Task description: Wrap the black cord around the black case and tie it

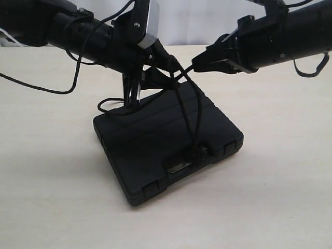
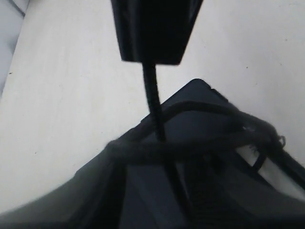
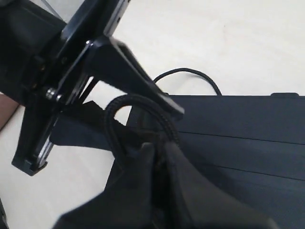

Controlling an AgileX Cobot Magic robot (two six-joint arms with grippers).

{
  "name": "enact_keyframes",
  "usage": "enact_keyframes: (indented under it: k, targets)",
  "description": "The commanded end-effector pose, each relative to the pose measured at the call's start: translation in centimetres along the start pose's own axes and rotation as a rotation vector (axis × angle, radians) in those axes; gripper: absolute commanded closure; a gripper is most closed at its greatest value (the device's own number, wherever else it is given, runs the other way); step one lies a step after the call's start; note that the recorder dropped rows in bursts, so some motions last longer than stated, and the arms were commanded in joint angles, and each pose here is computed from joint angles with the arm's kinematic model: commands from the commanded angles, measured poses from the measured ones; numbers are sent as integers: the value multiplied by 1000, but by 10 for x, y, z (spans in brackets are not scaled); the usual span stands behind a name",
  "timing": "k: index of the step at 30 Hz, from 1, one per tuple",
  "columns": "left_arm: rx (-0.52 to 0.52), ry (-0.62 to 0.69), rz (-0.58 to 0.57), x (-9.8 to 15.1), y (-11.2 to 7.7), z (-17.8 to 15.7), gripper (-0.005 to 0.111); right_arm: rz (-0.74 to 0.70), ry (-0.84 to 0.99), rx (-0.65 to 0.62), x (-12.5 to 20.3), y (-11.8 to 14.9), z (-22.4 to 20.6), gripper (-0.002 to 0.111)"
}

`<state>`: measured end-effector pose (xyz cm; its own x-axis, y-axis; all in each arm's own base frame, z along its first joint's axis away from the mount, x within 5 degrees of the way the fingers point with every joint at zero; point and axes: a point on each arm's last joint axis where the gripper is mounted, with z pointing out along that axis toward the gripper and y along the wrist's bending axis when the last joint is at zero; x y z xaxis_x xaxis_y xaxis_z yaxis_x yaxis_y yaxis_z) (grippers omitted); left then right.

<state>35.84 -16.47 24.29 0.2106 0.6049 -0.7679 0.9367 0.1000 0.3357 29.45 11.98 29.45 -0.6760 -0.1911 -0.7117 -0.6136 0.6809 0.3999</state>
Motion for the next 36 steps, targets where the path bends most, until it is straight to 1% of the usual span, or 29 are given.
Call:
enact_keyframes:
  k: [1,3,5,7,11,13,15,19,25,29,34,36]
  targets:
    - [-127,133,87,1,13,-16,52,-43,-67,24,-9,9,-15,104]
    - [-166,187,70,3,17,-27,51,-53,-93,38,-12,11,-20,104]
    - [-181,203,84,-1,17,-38,51,-61,-115,52,-14,13,-25,104]
    - [-204,197,103,-9,18,-47,51,-68,-138,68,-16,15,-29,104]
    - [-271,162,136,-32,17,-68,51,-77,-165,86,-18,16,-33,104]
    - [-255,121,133,-42,12,-73,52,-75,-174,93,-19,16,-34,104]
    - [-220,85,121,-46,8,-74,52,-75,-180,99,-20,16,-34,104]
    - [-149,53,98,-44,4,-67,52,-75,-182,103,-20,15,-34,104]
    - [-68,24,28,-33,0,-34,52,-75,-175,94,-19,16,-34,104]
    - [-73,60,16,-21,1,-15,52,-78,-172,90,-19,17,-34,104]
    - [-57,76,-5,-11,1,-6,52,-80,-173,92,-19,16,-34,104]
    - [-58,79,-11,-9,2,-4,55,-80,-173,92,-19,16,-34,104]
